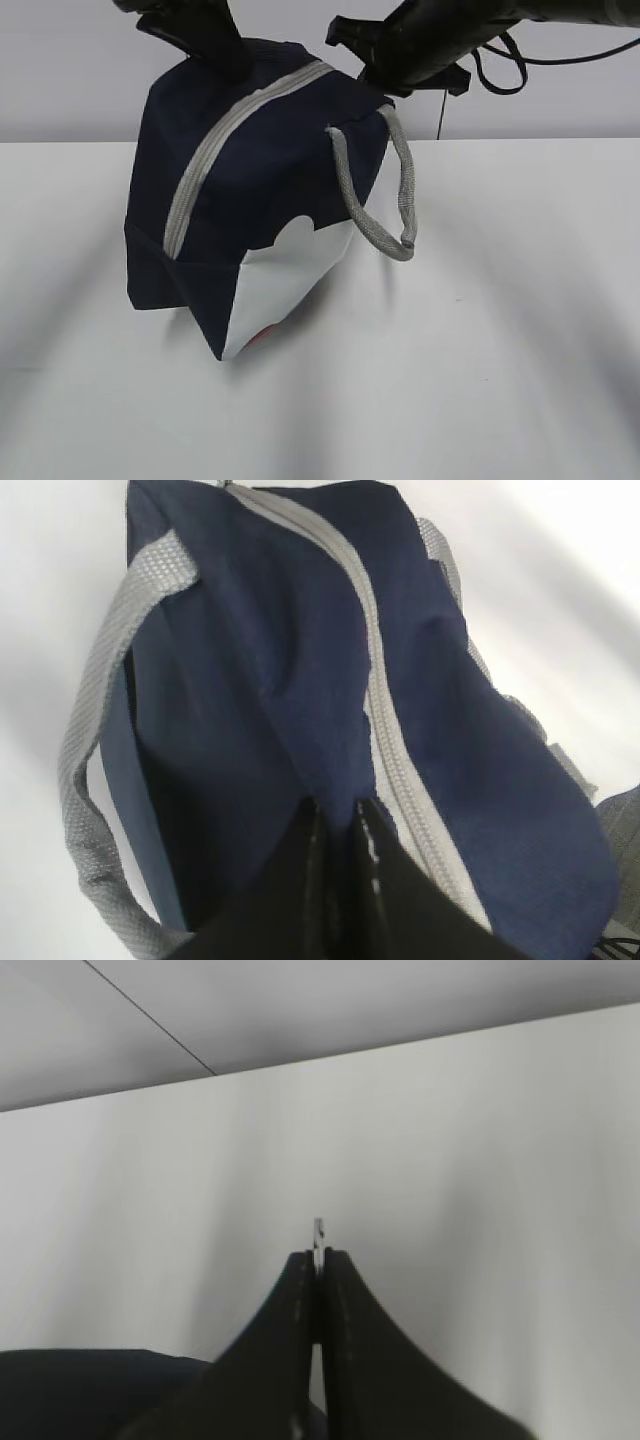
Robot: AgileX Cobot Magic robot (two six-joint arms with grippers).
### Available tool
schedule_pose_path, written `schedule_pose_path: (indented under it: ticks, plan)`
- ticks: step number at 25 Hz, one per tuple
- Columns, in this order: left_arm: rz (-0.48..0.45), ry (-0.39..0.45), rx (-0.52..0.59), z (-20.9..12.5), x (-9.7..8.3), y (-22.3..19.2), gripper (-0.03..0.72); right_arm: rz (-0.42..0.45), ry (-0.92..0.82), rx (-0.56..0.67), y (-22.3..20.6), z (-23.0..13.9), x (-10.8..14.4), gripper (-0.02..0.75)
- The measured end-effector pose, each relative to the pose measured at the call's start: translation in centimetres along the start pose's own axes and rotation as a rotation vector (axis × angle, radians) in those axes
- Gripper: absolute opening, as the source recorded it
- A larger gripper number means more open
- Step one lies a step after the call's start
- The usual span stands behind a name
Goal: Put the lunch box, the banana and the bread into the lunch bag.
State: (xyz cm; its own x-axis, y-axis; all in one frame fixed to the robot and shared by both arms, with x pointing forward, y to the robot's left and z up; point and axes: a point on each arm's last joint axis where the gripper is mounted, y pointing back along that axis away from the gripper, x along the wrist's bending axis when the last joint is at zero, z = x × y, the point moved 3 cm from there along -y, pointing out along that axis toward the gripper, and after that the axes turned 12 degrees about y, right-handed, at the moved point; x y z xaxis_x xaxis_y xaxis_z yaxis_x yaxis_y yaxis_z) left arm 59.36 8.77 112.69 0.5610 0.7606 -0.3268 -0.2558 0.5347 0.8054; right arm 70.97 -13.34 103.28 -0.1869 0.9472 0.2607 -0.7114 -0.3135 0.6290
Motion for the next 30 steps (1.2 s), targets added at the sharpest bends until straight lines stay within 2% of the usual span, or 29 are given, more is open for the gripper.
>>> schedule_pose_path:
  ticks: [5, 27, 30]
  plan:
    - [0.005, -0.004, 0.000, -0.1, 0.0, 0.2, 0.012, -0.012, -0.002, 0.054, -1.2, -1.2, -0.4, -0.001]
    - [0.005, 0.003, 0.000, -0.1, -0.1, 0.3, 0.012, -0.018, 0.038, 0.089, -1.2, -1.4, -0.4, 0.001]
    - [0.004, 0.003, 0.002, -0.1, -0.1, 0.3, 0.012, -0.019, 0.053, 0.101, -1.2, -1.6, -0.5, 0.042]
